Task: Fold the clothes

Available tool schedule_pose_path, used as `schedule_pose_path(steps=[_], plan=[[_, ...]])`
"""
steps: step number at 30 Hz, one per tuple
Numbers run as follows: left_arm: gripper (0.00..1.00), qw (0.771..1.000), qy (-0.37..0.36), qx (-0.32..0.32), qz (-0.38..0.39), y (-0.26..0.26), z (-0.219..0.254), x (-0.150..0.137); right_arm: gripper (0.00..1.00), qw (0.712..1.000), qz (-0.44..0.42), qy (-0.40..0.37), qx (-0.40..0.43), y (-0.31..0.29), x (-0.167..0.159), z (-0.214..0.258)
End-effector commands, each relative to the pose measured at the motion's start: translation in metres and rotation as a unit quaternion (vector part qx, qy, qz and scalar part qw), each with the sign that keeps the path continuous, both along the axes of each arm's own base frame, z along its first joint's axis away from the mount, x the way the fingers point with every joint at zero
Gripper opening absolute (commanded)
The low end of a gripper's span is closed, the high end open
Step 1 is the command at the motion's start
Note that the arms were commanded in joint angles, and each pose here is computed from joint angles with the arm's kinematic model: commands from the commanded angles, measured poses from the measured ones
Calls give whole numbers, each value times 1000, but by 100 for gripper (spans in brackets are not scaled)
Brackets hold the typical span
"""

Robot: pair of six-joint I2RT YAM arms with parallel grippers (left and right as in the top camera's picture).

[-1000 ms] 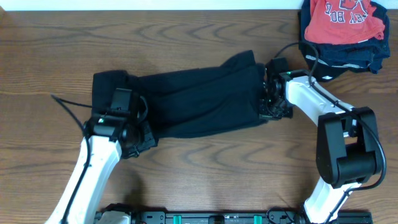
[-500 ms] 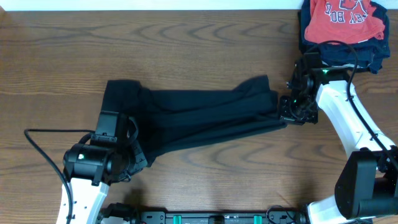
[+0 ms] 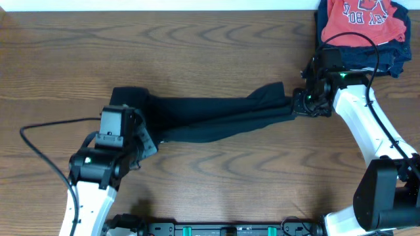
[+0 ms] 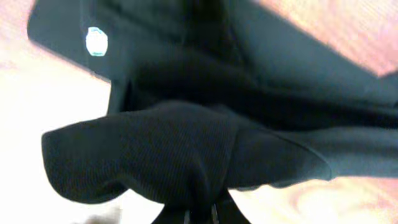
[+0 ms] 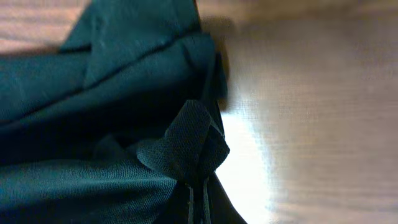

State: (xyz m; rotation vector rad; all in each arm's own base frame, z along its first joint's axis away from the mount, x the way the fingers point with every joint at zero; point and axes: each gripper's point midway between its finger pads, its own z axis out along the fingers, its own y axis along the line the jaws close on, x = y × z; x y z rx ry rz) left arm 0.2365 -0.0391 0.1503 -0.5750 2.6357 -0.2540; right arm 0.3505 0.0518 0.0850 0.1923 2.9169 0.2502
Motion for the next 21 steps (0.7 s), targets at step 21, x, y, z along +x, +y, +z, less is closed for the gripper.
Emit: schedule_pose_path(steps=[21], plan=[[6, 996, -60, 66, -13, 5, -35, 107, 1, 999, 37, 27, -4, 22, 24, -69]])
